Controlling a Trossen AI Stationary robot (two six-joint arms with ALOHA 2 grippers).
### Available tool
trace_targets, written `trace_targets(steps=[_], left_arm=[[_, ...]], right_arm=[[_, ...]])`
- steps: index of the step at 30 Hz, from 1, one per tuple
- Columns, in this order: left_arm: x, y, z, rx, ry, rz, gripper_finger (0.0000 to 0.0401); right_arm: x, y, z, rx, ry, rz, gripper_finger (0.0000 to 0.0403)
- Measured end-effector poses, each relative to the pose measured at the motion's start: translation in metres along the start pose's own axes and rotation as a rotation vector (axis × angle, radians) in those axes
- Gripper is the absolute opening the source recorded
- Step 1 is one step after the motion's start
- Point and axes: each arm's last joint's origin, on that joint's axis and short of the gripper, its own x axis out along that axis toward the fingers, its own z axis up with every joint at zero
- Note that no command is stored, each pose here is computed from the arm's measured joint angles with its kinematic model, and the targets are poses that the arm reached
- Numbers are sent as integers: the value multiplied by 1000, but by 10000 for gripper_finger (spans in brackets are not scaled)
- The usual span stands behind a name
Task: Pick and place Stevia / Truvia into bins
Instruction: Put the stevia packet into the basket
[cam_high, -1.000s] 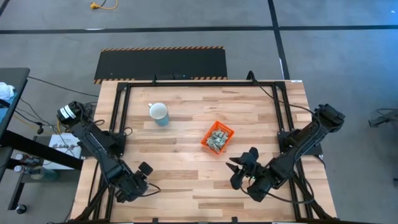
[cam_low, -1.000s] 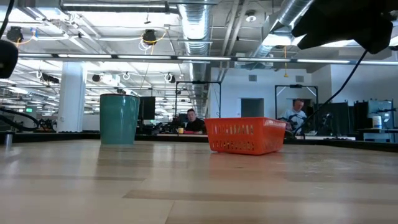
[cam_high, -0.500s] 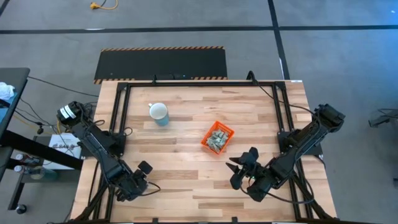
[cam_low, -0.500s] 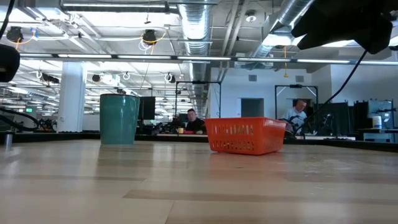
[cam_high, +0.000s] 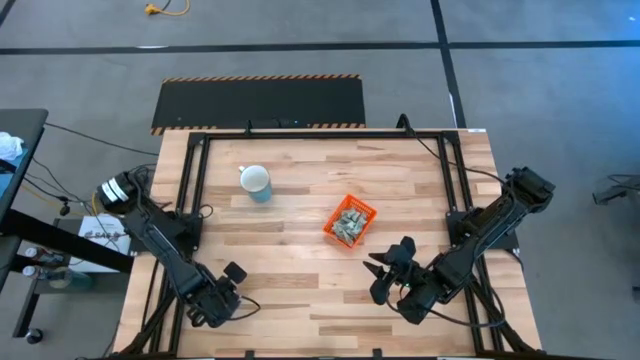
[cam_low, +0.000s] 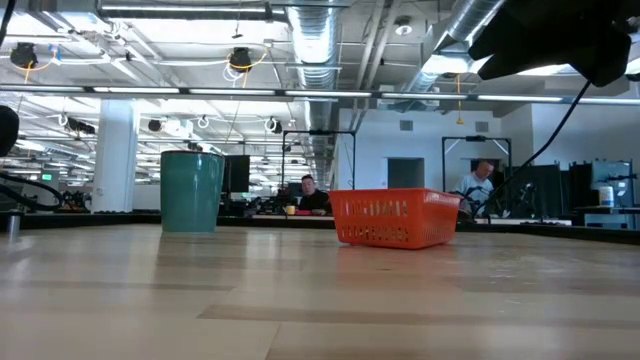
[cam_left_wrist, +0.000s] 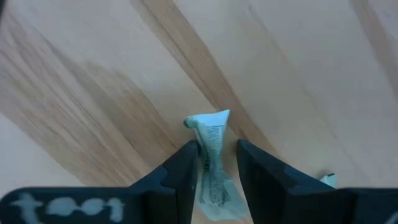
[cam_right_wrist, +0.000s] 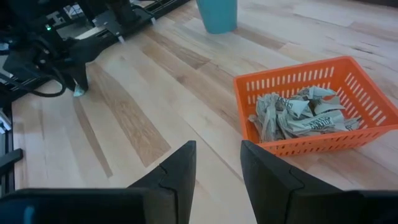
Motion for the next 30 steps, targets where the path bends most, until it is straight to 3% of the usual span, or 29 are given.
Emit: trace_targets(steps=[8, 12, 17, 24, 30], left_arm=[[-3, -1, 5, -12, 2, 29, 101], [-6, 0, 12, -16, -20, 53, 73], [-8, 4, 15, -29, -57, 156, 10], [-15, 23, 22, -60, -61, 294, 2], [-40, 64, 48, 18, -97, 550, 1]], right_arm=[[0, 0, 0, 0, 0, 0, 118], [0, 0, 0, 2, -2, 1, 118], [0, 1, 0, 6, -11, 1, 118], [0, 1, 1, 9, -28, -4, 118], [4, 3, 6, 59, -76, -2, 118]])
